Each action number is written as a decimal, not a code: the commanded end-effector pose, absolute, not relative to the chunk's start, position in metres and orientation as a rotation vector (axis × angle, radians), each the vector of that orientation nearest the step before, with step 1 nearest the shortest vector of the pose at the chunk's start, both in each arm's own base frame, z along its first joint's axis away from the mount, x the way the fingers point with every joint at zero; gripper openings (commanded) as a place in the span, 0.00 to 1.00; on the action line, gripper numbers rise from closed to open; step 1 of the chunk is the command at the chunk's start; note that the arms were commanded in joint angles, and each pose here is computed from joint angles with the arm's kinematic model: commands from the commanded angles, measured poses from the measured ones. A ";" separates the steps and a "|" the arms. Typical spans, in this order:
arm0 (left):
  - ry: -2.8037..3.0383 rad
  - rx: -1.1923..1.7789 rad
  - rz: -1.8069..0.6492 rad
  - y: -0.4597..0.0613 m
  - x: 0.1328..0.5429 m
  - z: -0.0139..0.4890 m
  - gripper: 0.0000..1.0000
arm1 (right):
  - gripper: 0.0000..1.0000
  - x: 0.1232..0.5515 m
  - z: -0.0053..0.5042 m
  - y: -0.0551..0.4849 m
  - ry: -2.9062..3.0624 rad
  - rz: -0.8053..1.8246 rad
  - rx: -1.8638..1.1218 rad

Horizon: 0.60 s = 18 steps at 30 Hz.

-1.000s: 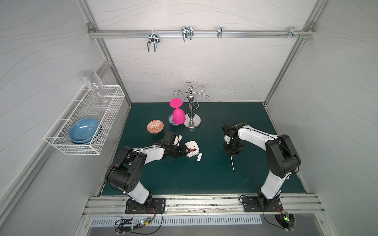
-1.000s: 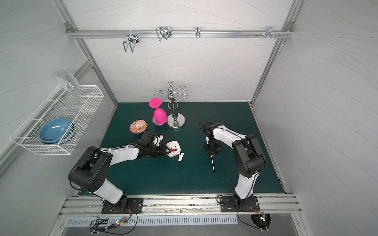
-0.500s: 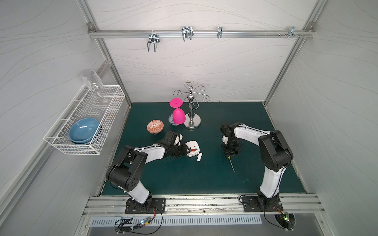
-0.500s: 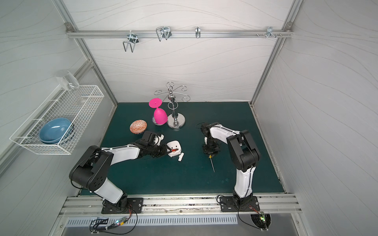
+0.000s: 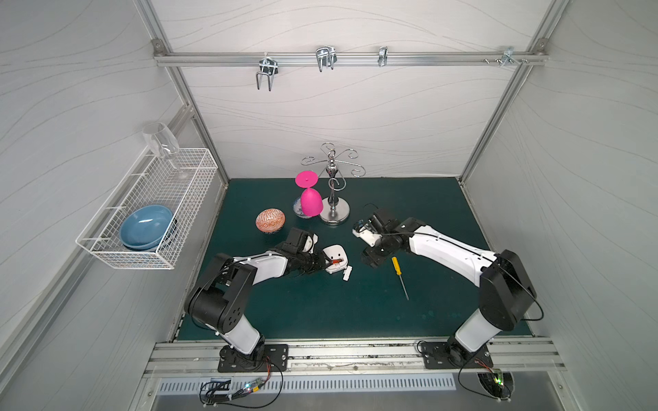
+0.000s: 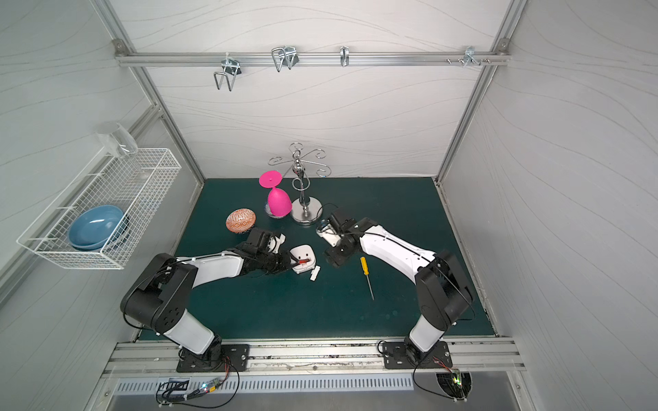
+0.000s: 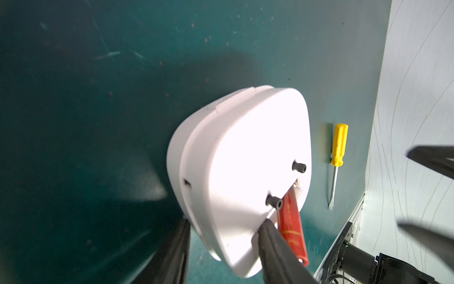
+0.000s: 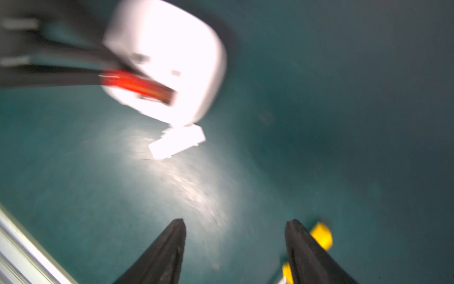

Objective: Remove the battery from the alarm

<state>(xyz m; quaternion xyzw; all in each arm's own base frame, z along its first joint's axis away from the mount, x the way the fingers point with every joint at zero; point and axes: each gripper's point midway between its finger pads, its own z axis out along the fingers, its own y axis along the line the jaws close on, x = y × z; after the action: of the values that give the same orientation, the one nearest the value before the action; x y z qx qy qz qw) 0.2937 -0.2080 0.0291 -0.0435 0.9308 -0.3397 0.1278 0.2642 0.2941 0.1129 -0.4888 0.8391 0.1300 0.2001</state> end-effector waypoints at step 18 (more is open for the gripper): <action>2.854 -0.163 -0.855 -0.194 0.270 -0.001 0.48 | 0.59 0.254 0.079 0.395 1.812 0.472 -1.944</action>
<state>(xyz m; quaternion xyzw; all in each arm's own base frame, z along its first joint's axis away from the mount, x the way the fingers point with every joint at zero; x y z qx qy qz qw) 0.2938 -0.2080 0.0294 -0.0438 0.9310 -0.3391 0.1275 0.2567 0.3851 0.0796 -0.6928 0.6692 0.1565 0.2182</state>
